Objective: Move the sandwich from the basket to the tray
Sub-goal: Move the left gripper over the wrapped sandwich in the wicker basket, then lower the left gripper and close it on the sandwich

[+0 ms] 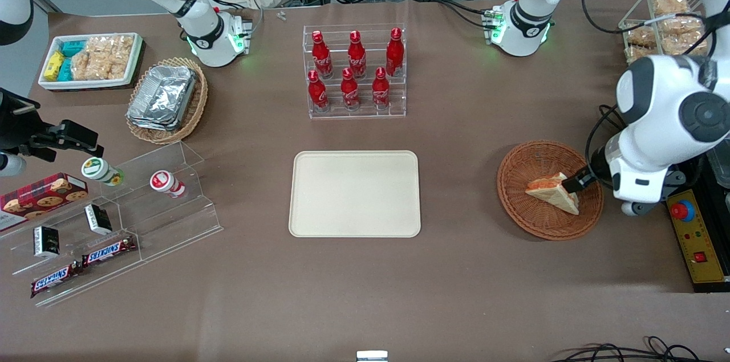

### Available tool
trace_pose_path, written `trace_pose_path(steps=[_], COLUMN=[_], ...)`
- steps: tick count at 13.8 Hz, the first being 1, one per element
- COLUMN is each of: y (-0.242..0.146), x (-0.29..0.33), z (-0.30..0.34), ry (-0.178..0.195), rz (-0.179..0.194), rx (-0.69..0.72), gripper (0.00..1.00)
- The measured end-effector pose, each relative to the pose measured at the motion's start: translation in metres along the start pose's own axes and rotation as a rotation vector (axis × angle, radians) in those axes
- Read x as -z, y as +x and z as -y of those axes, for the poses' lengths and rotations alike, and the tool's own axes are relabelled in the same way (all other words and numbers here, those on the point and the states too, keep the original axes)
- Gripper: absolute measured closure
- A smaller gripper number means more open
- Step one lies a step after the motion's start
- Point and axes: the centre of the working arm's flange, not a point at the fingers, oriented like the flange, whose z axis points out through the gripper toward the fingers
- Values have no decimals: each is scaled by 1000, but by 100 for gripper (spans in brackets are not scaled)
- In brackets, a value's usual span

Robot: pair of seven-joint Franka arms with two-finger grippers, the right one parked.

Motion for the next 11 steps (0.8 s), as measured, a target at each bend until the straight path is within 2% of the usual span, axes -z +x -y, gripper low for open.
trace_pose_path(steps=[4, 9, 11], y=[2, 7, 8], x=[-55, -90, -103], z=[-3, 1, 10], ry=[-9, -6, 10], rz=[9, 21, 14], rx=[159, 198, 199], gripper=[0, 0, 0])
